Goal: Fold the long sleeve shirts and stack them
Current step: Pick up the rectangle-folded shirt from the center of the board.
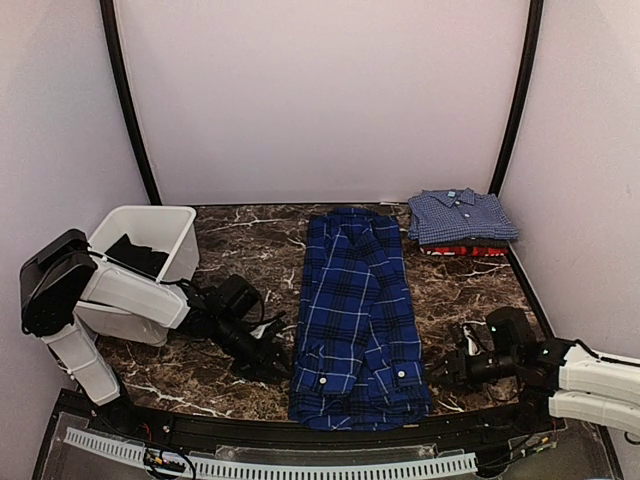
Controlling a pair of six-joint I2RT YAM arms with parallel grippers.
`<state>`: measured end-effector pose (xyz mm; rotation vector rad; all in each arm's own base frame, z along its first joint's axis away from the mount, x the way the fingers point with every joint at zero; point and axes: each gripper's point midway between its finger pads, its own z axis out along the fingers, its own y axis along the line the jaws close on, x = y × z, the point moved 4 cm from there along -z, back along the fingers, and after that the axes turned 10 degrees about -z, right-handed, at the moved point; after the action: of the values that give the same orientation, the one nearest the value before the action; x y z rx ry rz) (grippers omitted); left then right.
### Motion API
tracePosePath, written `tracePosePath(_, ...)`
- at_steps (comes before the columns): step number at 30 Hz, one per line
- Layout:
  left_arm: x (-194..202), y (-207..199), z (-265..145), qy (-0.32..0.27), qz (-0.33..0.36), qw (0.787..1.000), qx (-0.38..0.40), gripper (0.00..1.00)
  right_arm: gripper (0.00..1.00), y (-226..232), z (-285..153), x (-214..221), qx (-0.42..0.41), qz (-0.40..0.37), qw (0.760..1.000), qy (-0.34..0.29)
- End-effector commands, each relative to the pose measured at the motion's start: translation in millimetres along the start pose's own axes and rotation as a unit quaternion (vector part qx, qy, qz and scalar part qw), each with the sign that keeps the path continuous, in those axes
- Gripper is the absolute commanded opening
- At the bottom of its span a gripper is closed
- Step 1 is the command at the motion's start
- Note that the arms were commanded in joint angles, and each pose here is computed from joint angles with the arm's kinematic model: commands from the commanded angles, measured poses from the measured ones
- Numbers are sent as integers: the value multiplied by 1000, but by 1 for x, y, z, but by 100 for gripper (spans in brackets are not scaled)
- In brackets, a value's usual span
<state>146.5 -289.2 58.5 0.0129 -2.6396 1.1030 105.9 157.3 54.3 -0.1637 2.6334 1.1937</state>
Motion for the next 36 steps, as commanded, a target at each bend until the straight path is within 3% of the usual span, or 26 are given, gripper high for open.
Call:
tracePosePath(1, 5, 1, 6, 9, -7, 1000, 5, 41, 48, -5, 6, 14, -5, 20, 1000, 17)
tracePosePath(23, 8, -5, 26, 26, -22, 999, 12, 30, 34, -4, 16, 11, -14, 22, 1000, 12)
tracePosePath(36, 13, -5, 27, 38, -44, 997, 42, 13, 26, 8, 24, 13, -30, 14, 999, 9)
